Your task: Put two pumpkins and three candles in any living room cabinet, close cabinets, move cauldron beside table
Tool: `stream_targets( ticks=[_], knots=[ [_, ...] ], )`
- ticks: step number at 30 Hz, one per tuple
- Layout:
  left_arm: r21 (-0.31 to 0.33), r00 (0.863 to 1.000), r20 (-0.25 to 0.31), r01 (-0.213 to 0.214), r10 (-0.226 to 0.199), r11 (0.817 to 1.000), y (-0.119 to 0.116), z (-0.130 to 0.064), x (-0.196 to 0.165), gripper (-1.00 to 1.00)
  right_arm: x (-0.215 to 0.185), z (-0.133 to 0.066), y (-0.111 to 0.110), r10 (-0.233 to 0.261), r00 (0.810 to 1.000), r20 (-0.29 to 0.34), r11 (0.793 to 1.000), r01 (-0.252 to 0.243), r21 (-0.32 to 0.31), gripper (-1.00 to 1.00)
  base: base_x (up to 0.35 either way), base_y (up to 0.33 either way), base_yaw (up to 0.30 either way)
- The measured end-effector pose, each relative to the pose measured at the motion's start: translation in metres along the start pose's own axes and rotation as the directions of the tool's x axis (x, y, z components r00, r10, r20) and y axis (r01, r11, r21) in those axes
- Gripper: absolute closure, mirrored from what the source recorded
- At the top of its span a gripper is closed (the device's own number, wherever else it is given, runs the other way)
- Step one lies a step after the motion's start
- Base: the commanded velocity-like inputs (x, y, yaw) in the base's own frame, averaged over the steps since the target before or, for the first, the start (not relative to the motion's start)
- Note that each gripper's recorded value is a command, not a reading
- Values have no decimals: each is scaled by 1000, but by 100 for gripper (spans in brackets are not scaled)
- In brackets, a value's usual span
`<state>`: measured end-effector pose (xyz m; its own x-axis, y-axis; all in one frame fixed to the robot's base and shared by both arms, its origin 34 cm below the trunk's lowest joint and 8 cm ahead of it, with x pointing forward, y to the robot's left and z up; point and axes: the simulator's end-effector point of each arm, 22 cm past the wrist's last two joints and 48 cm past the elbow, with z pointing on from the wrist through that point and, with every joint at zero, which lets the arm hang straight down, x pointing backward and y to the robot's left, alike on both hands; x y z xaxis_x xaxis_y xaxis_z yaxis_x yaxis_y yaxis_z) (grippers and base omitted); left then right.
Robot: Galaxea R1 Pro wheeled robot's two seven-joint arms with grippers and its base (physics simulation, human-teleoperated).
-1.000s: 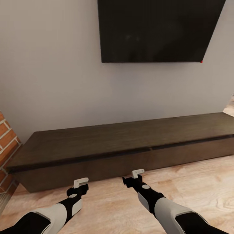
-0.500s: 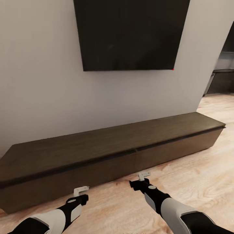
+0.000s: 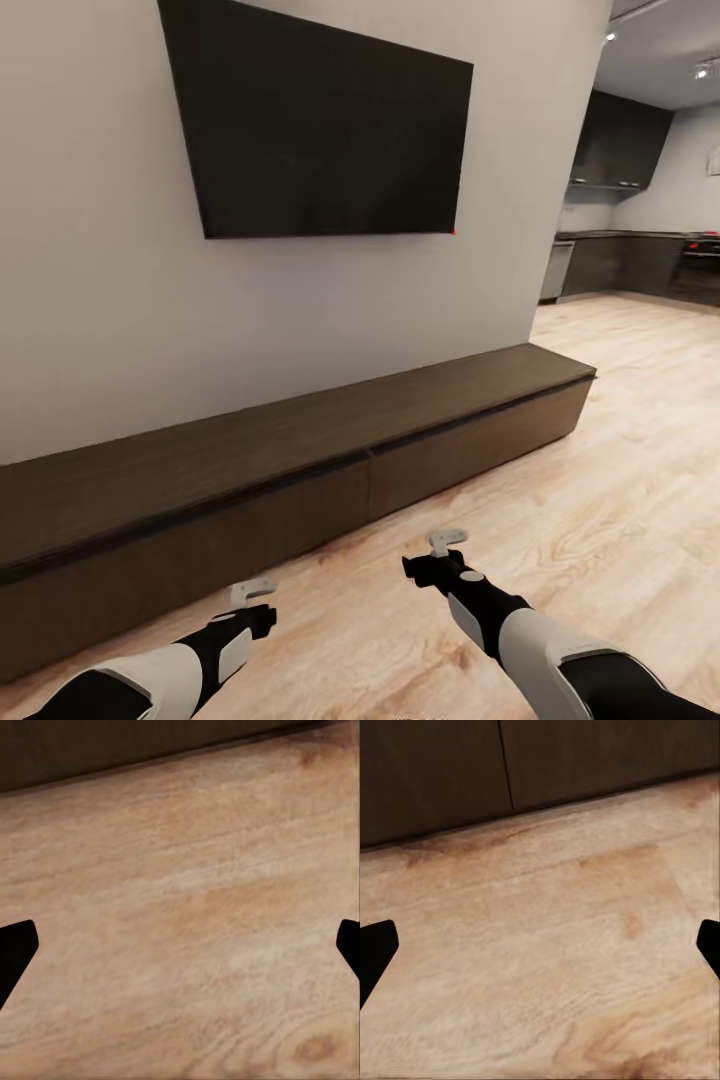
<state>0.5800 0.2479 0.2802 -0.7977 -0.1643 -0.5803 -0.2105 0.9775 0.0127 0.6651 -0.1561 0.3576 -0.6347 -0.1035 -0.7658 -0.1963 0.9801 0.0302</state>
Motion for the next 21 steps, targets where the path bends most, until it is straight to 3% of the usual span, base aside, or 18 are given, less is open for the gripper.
stream_targets(
  ticks=[12,17,21],
  knots=[
    [2,1000,1,10,-10,1000,-2,-15,-19,-100,-19,-10,-4,-1,1000,-4,1000,1,6,-100,-17,-12,-264],
    [0,998,-17,68,-68,998,-2,-21,-23,-100,-17,-15,-18,0,999,-38,1000,1,23,-100,-1,0,-248],
    [0,997,-23,78,-78,997,-3,-26,-28,-100,-11,-19,-30,4,996,-84,999,0,37,-100,0,0,-249]
  ],
)
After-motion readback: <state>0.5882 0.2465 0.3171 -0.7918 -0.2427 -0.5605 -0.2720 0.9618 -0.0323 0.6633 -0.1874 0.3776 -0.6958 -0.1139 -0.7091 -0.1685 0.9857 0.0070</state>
